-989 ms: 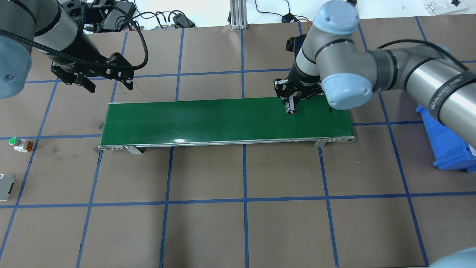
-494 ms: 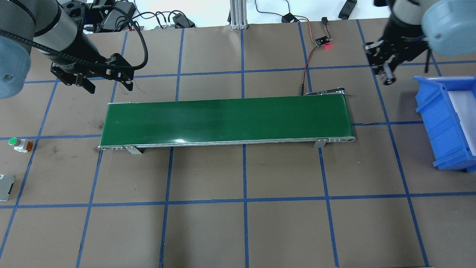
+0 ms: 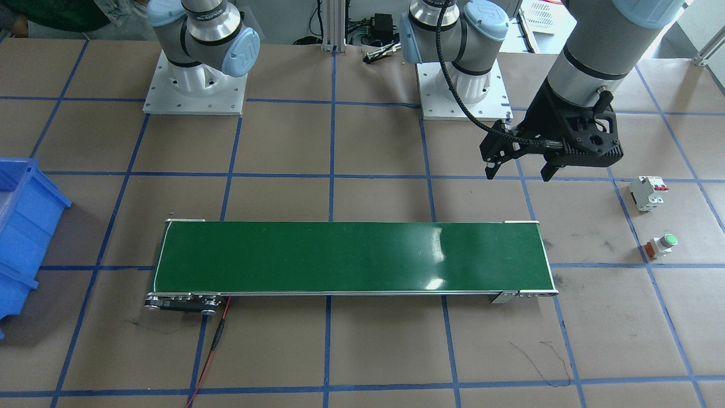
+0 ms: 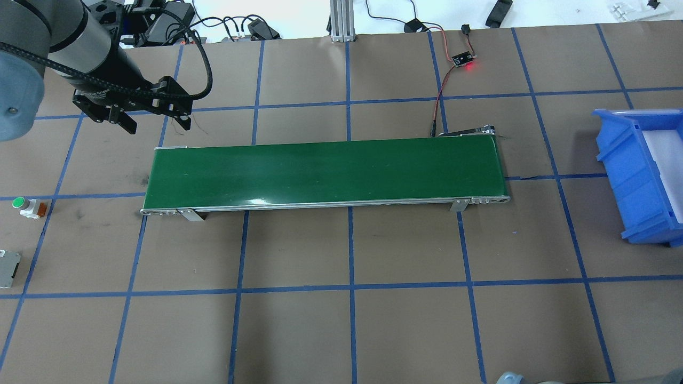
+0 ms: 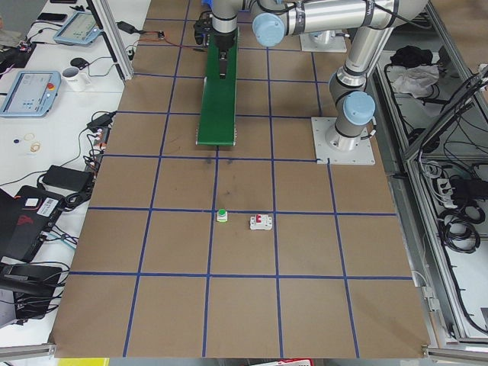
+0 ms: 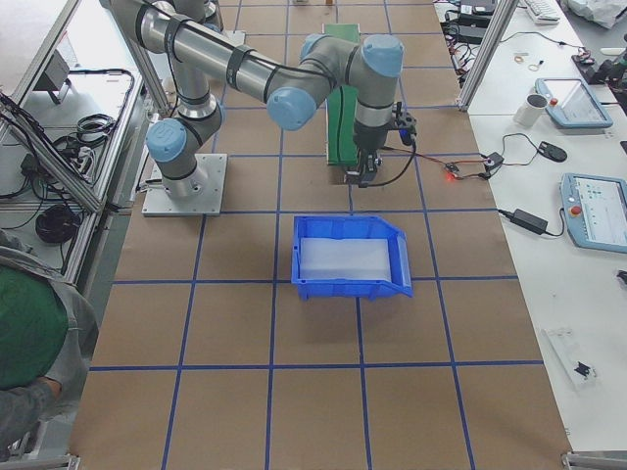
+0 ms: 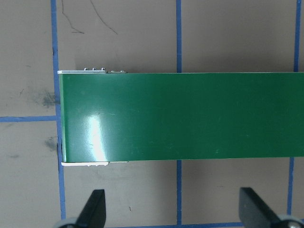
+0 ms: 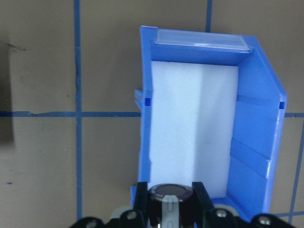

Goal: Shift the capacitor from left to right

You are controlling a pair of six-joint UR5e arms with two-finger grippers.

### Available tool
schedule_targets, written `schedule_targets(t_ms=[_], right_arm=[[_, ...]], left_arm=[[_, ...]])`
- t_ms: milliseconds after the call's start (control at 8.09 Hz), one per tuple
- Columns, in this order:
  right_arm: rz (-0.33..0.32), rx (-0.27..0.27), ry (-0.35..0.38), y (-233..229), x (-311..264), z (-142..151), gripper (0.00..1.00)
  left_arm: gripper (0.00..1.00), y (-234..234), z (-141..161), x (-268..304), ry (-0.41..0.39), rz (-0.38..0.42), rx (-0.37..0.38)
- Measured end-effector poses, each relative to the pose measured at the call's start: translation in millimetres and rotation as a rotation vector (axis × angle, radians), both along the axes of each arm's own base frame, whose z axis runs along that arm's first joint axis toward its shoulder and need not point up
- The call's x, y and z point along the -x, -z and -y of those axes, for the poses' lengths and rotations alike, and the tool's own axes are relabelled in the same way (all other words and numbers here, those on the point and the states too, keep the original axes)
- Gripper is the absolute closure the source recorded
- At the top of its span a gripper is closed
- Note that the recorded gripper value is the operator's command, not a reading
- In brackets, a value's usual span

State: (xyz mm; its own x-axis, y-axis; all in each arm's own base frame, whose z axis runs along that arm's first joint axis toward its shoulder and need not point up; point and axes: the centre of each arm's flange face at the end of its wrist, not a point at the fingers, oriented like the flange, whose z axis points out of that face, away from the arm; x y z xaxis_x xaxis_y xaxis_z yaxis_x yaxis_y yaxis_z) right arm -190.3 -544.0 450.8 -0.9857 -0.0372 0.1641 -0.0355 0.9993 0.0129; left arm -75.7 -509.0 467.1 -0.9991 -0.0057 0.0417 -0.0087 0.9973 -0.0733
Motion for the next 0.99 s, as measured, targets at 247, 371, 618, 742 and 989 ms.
schedule_targets(t_ms=[247,371,618,742,989], right_arm=[[0.036,-0.05,-0.004,52,89,-12,1.0],[0.056,-0.064,-0.006,88,123,-18,1.0],[0.12,-0.045,-0.007,152,161,-24,1.0],[0.141,-0.035,-0.005,175,165,-25,1.0],[0.179,0.009,-0.004,196,160,-25,0.7]], left_arm=[[0.0,0,0,0,0.0,0.0,0.0],[0.0,0,0,0,0.0,0.0,-0.001],[0.0,1,0,0,0.001,0.0,-0.001],[0.0,1,0,0,0.001,0.0,-0.001],[0.0,1,0,0,0.001,0.0,-0.001]])
